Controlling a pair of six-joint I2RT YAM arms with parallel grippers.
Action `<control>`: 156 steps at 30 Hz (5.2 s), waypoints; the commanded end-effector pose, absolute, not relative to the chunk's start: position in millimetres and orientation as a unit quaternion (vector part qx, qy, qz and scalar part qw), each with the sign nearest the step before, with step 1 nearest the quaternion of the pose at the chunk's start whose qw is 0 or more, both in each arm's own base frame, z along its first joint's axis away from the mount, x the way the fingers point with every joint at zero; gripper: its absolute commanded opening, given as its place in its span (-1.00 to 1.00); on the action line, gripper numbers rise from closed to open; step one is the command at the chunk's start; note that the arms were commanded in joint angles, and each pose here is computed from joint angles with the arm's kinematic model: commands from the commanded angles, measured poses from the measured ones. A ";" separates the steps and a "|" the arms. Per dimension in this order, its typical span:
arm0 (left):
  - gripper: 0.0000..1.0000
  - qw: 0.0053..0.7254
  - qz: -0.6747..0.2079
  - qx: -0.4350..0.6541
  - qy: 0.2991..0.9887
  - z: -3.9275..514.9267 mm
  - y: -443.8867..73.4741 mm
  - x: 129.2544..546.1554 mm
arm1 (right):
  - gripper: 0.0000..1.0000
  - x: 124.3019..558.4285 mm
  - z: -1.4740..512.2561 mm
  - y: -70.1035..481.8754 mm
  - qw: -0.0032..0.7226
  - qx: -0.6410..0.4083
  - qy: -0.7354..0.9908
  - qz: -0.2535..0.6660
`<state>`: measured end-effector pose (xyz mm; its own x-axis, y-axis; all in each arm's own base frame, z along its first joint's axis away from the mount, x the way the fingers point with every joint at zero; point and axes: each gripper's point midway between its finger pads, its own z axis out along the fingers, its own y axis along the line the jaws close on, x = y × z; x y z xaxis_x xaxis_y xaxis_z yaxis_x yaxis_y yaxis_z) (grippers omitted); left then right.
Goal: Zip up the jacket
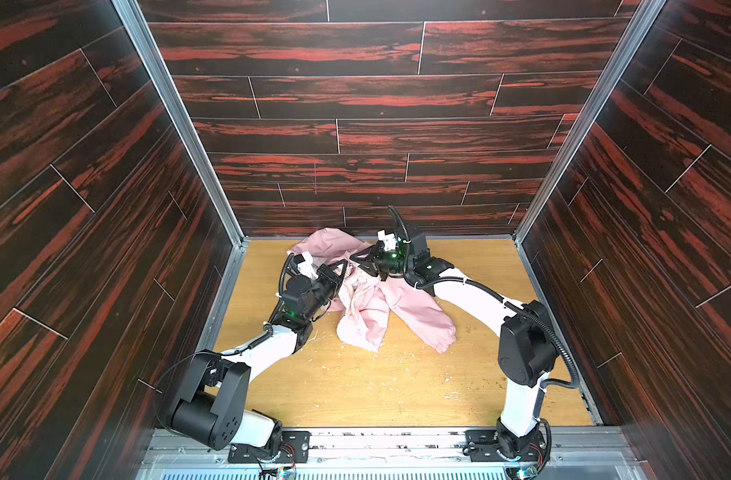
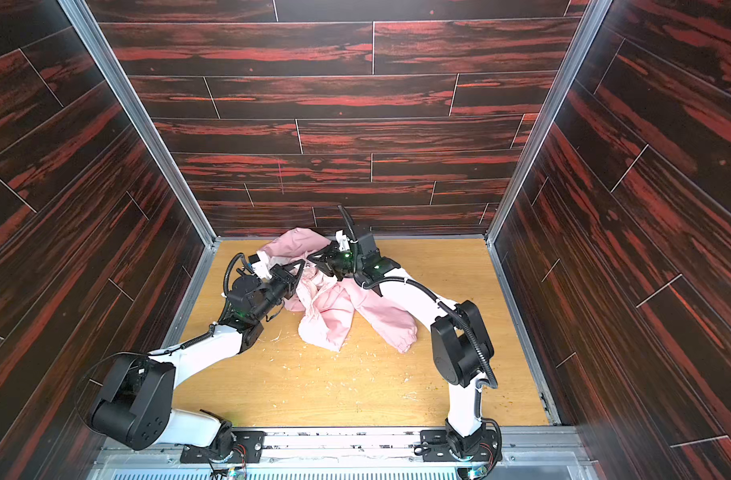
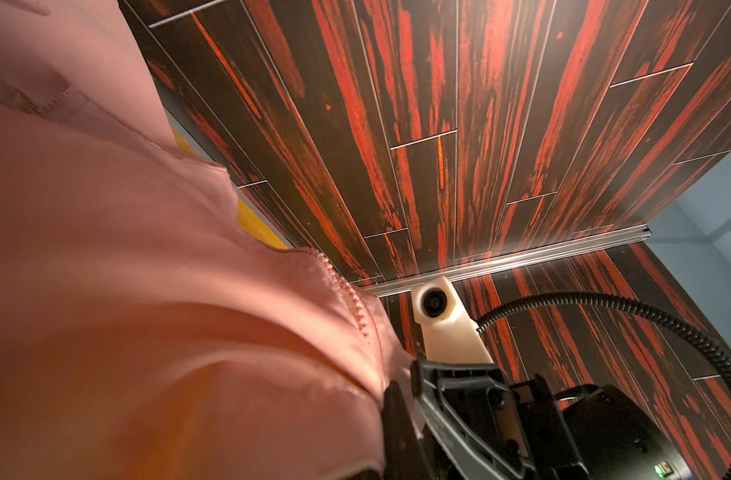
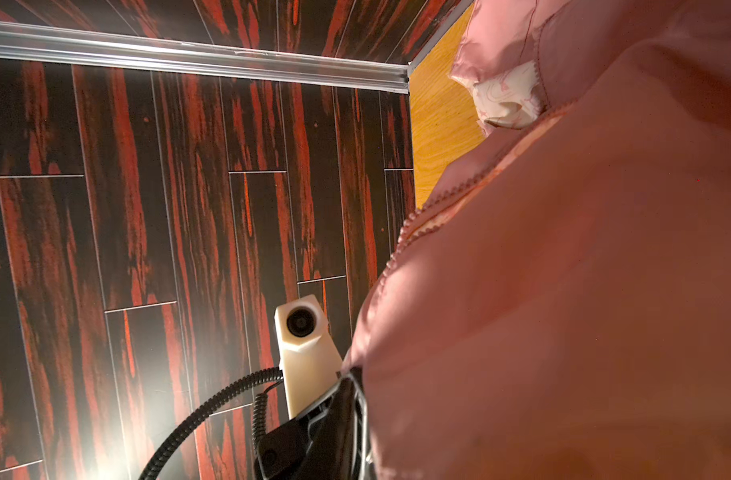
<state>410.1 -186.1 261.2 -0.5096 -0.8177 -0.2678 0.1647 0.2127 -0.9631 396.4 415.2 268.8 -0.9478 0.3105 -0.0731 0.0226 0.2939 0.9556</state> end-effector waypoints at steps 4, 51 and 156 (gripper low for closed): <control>-1.00 0.450 -0.586 -0.237 0.632 280.2 -184.0 405.3 | -0.55 379.6 297.6 410.2 0.118 0.092 0.782 0.605; -1.00 0.441 -0.600 -0.238 0.624 278.0 -187.4 407.2 | -0.72 391.0 299.5 406.1 0.102 0.109 0.761 0.631; -1.00 0.435 -0.664 -0.241 0.558 303.5 -196.6 424.3 | -1.00 350.6 307.4 429.9 0.091 0.082 0.769 0.627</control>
<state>421.0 -191.1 272.3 -0.5125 -0.8437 -0.1598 0.2229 0.0489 -0.9736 393.6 411.5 288.3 -0.9325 0.3591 -0.0379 0.0423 0.2129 0.9762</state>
